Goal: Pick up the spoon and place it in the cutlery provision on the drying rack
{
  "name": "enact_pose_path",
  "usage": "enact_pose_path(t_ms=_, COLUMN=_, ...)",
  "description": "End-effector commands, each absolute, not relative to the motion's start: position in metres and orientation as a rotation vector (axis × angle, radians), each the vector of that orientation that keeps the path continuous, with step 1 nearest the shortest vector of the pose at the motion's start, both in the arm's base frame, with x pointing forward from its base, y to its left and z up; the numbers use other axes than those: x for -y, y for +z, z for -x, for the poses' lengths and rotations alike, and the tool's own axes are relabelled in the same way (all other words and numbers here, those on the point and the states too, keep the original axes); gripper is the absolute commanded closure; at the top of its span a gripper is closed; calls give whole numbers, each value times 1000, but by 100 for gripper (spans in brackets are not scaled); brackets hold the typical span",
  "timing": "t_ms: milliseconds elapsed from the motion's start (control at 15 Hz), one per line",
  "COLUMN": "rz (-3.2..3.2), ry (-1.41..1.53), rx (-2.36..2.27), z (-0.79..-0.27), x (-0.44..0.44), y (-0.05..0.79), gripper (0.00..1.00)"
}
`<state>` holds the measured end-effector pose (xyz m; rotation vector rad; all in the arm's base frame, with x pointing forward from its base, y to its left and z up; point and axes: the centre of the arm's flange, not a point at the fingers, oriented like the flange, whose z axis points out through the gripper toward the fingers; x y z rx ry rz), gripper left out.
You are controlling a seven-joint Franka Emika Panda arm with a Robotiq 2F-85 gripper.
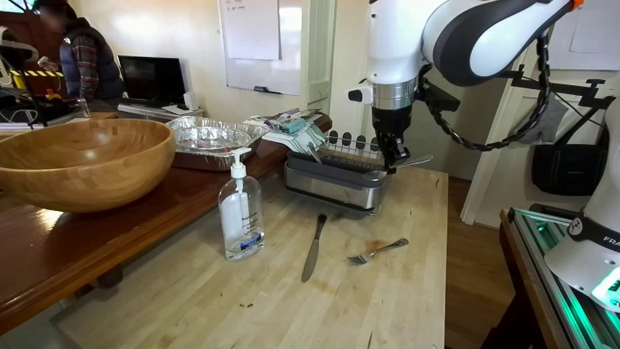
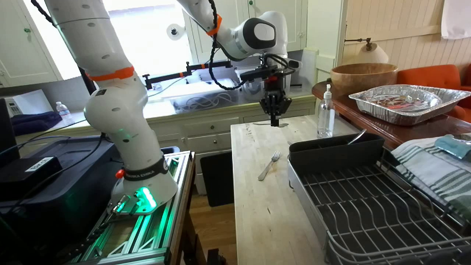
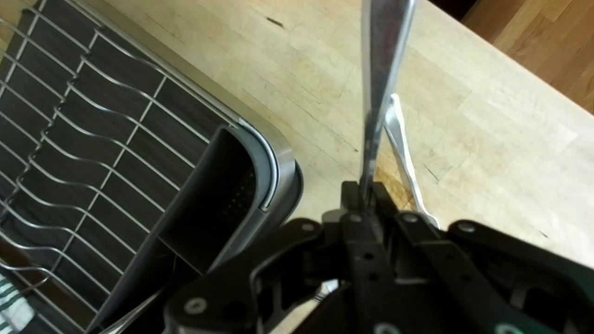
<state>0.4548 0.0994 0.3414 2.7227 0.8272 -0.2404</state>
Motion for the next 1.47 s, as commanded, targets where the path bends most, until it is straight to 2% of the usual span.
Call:
enact_pose_path(t_ms=0, rz=-2719, ry=-315, rx=-867, z=-455, x=-89, y=366, gripper=98)
enact_pose_path(t_ms=800, rz=-2678, ry=-540, rx=-901, z=-496, x=-37, y=398, gripper=98)
enact_pose_path(t_ms=1400, rz=-2603, ry=-697, rx=-1039, z=-545, x=-30, y=377, gripper=98)
